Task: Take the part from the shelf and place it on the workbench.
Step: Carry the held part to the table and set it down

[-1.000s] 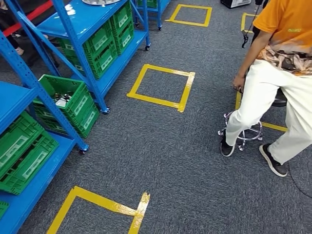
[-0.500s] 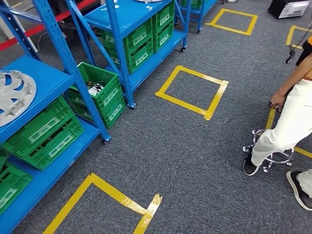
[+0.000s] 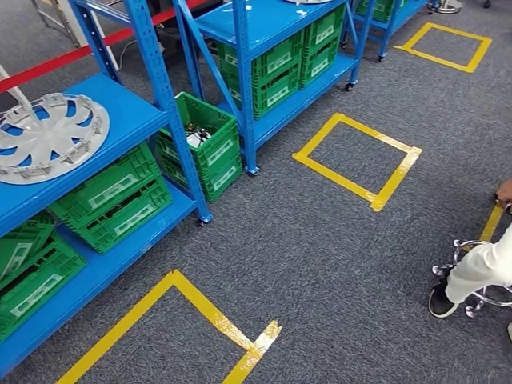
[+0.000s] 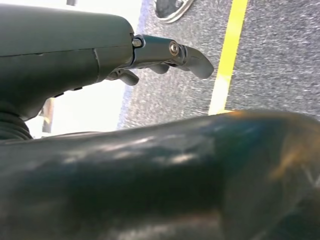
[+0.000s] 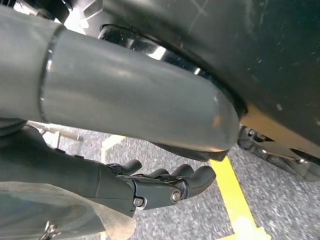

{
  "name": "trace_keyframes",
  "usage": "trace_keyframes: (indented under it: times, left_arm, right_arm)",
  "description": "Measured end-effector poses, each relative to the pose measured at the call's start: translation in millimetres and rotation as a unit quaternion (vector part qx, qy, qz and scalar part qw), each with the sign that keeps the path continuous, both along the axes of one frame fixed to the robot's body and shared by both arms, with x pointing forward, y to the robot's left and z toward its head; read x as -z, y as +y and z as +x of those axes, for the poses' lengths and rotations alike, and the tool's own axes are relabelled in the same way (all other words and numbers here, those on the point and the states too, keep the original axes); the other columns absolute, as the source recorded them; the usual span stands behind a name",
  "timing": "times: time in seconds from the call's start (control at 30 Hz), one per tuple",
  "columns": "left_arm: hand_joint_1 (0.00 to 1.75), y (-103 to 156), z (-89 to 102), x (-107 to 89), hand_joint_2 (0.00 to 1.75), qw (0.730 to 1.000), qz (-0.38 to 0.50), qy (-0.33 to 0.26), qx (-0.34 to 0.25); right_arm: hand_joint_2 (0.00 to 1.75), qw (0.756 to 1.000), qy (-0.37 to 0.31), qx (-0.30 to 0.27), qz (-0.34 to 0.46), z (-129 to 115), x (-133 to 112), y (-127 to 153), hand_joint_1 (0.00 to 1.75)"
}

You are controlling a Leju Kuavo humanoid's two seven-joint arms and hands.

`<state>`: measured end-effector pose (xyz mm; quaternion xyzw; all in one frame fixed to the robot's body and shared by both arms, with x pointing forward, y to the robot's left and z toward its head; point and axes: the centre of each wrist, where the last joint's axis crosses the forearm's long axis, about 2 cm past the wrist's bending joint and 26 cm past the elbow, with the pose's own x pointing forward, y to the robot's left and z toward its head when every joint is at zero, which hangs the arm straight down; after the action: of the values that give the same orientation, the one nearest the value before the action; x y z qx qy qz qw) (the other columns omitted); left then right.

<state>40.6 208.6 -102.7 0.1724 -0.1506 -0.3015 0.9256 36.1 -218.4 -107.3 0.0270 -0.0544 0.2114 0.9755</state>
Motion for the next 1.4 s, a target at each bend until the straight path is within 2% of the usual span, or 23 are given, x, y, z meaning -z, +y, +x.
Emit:
trace_keyframes:
  times: [0.77,1.03,1.4]
  left_arm:
    - [0.0,-2.4,0.7,-0.5,0.0,1.0,-0.002,-0.001,0.005]
    - [0.0,-1.2,0.9,-0.8,0.0,0.999,0.003,-0.04,0.016]
    - [0.0,-2.6,-0.4,-0.9,0.0,0.999,0.002,-0.04,0.018]
  right_arm:
    - [0.0,1.0,0.002,0.0,0.005,-0.4,0.1,-0.6,0.0]
    - [0.0,1.0,0.004,0.003,0.011,-0.5,0.2,-0.9,0.0]
    - [0.0,1.0,0.001,0.004,0.012,0.8,0.1,-1.5,0.0]
